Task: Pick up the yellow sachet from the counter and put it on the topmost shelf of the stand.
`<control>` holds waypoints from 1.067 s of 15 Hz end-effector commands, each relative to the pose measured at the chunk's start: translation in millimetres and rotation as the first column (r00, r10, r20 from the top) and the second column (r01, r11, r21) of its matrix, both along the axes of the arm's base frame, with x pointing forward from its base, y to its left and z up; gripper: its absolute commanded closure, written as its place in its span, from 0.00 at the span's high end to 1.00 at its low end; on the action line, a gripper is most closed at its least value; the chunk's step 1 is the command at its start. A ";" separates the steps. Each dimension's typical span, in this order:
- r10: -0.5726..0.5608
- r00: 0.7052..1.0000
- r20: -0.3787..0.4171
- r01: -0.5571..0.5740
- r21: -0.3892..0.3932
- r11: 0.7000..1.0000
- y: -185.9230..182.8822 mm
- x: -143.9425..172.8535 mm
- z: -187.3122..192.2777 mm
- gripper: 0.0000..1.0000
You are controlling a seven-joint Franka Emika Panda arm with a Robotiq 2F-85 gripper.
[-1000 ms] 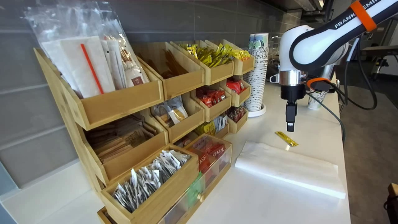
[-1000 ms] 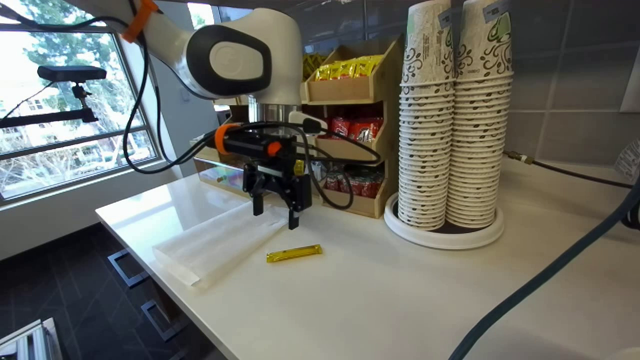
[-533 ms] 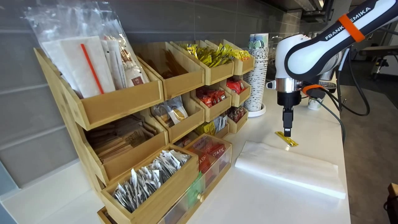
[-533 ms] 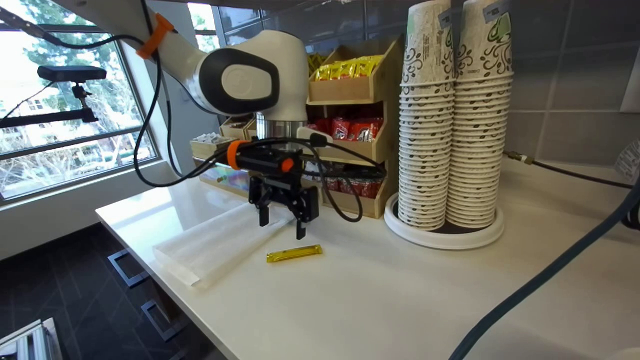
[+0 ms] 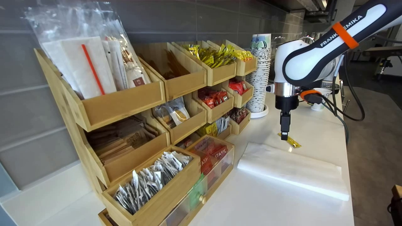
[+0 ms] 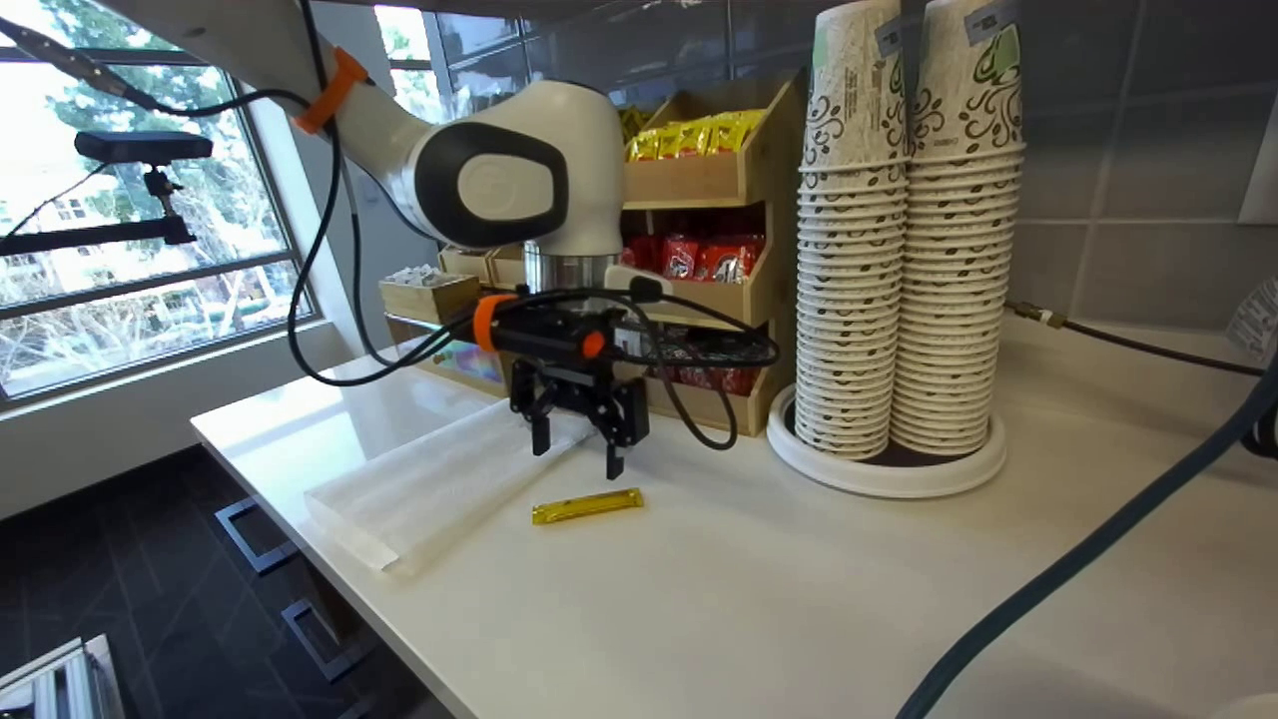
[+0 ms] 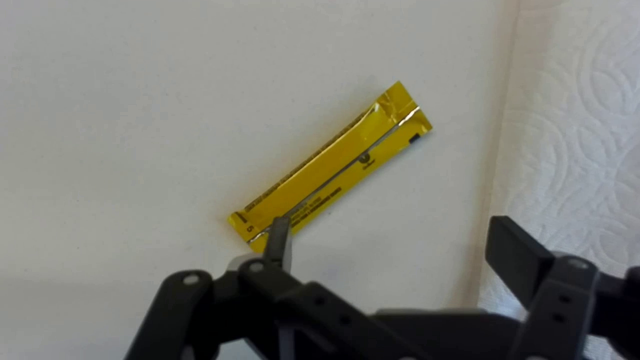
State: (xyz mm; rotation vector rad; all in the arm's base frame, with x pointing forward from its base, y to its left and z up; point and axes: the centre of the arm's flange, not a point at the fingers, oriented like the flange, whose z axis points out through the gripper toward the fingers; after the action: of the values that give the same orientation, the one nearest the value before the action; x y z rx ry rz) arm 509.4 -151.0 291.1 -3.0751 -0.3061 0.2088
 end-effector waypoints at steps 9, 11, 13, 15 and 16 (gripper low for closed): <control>-0.030 0.999 -0.018 0.030 0.022 0.999 4.3 -1.2 -2.7 1.00; -0.030 0.999 -0.023 0.030 0.025 0.999 5.4 -1.5 -3.1 1.00; -0.030 0.999 -0.023 0.031 0.026 0.999 5.4 -1.6 -3.1 1.00; -0.030 0.999 -0.023 0.031 0.026 0.999 5.2 -1.7 -3.1 1.00; -0.030 0.999 -0.023 0.031 0.026 0.999 5.2 -1.7 -3.2 1.00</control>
State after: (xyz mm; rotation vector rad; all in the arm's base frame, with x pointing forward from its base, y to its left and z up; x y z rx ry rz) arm 507.8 -145.8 287.9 -3.0466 -0.2582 0.2368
